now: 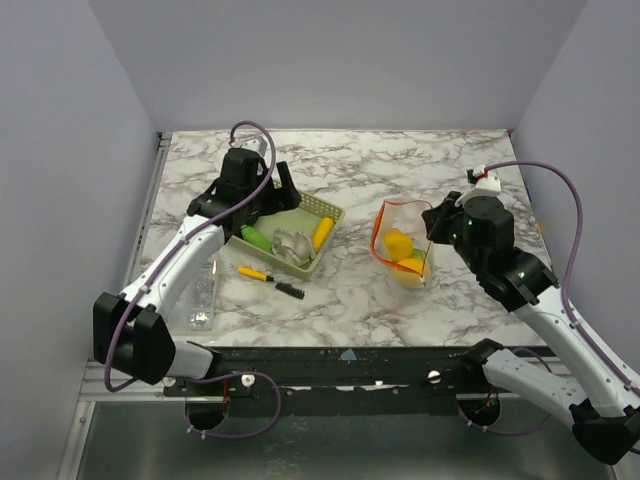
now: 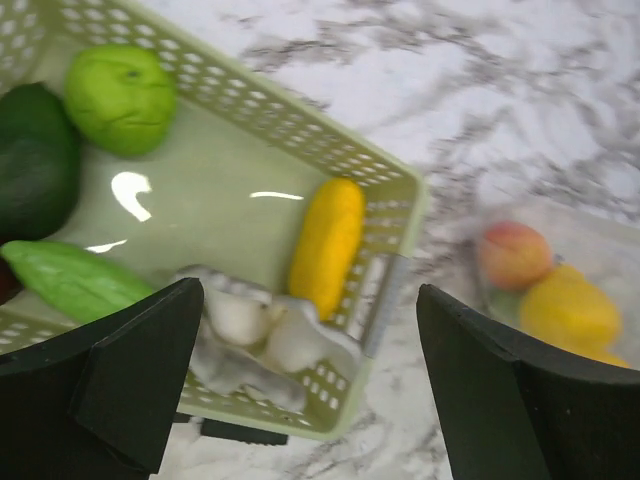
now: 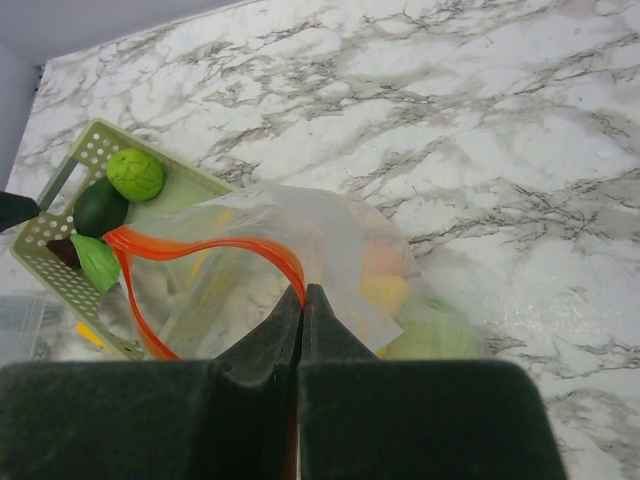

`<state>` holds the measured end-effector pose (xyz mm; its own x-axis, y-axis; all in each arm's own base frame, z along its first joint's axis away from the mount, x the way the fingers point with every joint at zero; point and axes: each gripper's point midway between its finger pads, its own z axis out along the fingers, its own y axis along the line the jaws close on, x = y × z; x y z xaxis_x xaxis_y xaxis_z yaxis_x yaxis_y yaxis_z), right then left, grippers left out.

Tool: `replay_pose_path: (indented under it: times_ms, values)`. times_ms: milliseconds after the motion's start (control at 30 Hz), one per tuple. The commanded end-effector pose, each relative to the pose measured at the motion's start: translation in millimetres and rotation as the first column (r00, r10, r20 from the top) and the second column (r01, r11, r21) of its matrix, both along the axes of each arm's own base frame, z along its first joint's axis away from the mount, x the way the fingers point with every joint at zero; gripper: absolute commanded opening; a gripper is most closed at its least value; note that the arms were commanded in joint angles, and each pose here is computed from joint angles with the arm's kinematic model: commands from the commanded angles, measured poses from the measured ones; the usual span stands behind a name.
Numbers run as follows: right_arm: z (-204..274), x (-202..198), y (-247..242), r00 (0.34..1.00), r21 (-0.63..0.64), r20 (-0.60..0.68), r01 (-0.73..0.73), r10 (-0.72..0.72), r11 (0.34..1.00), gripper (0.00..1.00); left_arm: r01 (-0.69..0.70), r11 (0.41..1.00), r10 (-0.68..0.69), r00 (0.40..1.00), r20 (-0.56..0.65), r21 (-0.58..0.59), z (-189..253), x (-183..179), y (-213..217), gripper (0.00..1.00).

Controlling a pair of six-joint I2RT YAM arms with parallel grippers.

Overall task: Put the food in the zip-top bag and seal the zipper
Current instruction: Pick up the fake fruit from the bin.

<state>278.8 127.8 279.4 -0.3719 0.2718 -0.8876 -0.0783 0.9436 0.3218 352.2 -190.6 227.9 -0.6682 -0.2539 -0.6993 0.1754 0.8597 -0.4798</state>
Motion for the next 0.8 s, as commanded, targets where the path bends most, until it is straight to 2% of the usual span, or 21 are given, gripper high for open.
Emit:
replay_pose_path:
  times_ms: [0, 133, 300, 400, 500, 767]
  values:
    - [8, 3, 1, 0.999, 0.027, 0.040, 0.010, -0.011, 1.000, 0.01, -0.333, 0.920, 0.359, 0.928, -0.101, 0.208, -54, 37, 76, 0.90]
    - [11, 1, 1, 0.999, 0.040, 0.047, 0.007, -0.009, 0.999, 0.01, -0.428, 0.883, 0.459, 0.872, -0.168, 0.191, -80, 69, 89, 0.90]
    - [11, -2, 0, 0.999, 0.054, 0.044, 0.006, -0.008, 0.999, 0.01, -0.481, 0.851, 0.512, 0.850, -0.127, 0.213, -97, 108, 96, 0.89]
    - [11, -3, 0, 0.999, 0.055, 0.041, 0.007, -0.009, 0.998, 0.01, -0.452, 0.869, 0.489, 0.845, -0.216, 0.199, -110, 119, 87, 0.86]
    - [11, -3, 0, 0.999, 0.058, 0.040, 0.008, -0.010, 0.998, 0.01, -0.455, 0.877, 0.479, 0.842, -0.248, 0.153, -119, 127, 78, 0.85]
    - [9, -1, 4, 1.000, 0.057, 0.031, -0.003, 0.001, 0.998, 0.01, -0.534, 0.835, 0.545, 0.772, -0.328, 0.131, -139, 136, 76, 0.85]
